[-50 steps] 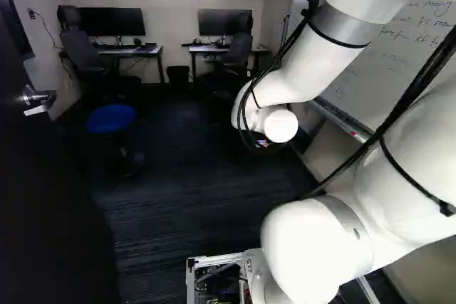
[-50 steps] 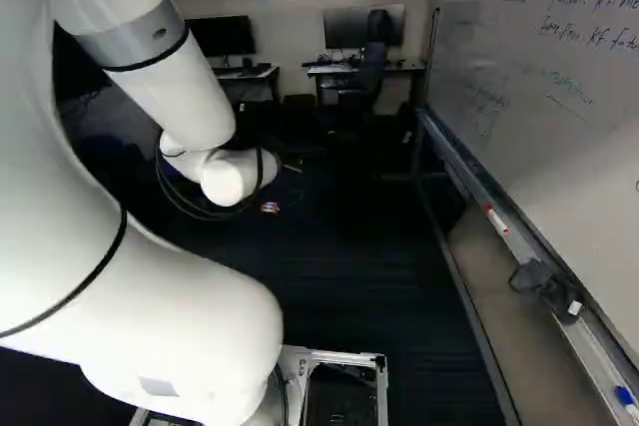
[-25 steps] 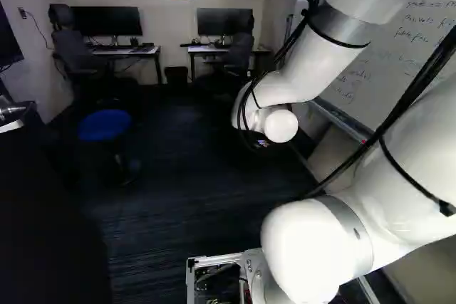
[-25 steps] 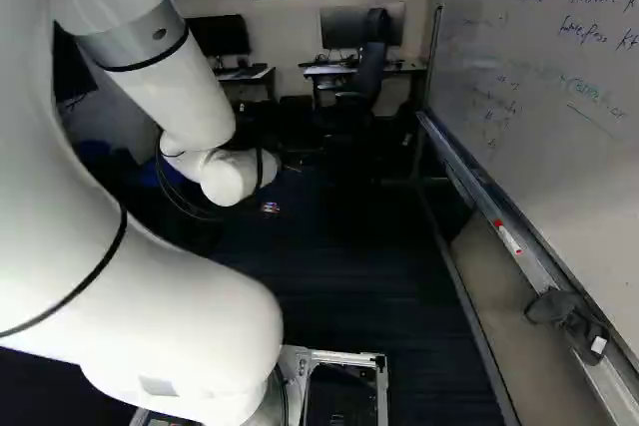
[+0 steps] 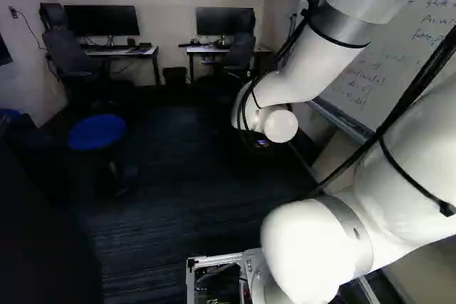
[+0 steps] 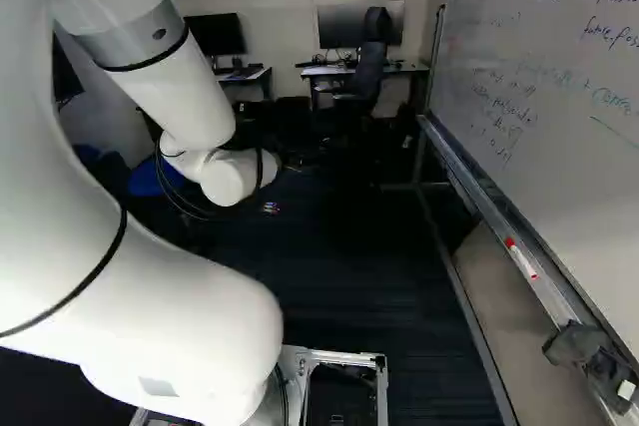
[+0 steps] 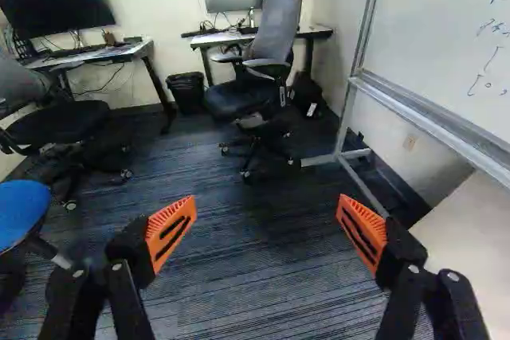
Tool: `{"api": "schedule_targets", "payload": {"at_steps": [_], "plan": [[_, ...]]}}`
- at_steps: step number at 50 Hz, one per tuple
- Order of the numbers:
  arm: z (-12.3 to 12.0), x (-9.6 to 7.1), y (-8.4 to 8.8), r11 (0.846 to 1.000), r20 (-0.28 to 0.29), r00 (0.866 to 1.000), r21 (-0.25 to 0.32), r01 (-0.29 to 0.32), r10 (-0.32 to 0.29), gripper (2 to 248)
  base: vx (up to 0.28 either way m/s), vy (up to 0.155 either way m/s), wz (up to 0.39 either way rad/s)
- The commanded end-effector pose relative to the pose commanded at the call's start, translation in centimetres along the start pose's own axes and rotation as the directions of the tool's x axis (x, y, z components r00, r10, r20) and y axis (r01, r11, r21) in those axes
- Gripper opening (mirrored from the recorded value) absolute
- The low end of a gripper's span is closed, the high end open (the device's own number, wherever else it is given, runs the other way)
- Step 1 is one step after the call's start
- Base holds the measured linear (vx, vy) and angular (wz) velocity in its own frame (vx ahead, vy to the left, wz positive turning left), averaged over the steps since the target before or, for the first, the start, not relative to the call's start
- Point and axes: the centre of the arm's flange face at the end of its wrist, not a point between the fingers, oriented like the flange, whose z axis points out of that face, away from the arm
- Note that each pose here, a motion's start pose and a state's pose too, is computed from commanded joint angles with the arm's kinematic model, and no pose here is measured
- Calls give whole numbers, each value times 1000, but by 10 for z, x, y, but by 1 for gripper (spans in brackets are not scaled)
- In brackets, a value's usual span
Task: Open the door and move inside
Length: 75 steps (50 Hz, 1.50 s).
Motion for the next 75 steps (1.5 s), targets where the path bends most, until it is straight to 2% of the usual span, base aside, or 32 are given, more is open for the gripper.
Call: {"api": "schedule_targets", "payload": {"at_steps": [75], "plan": [[0,0,0,1000,0,1000,0,0,0,247,139,1,-6]]}}
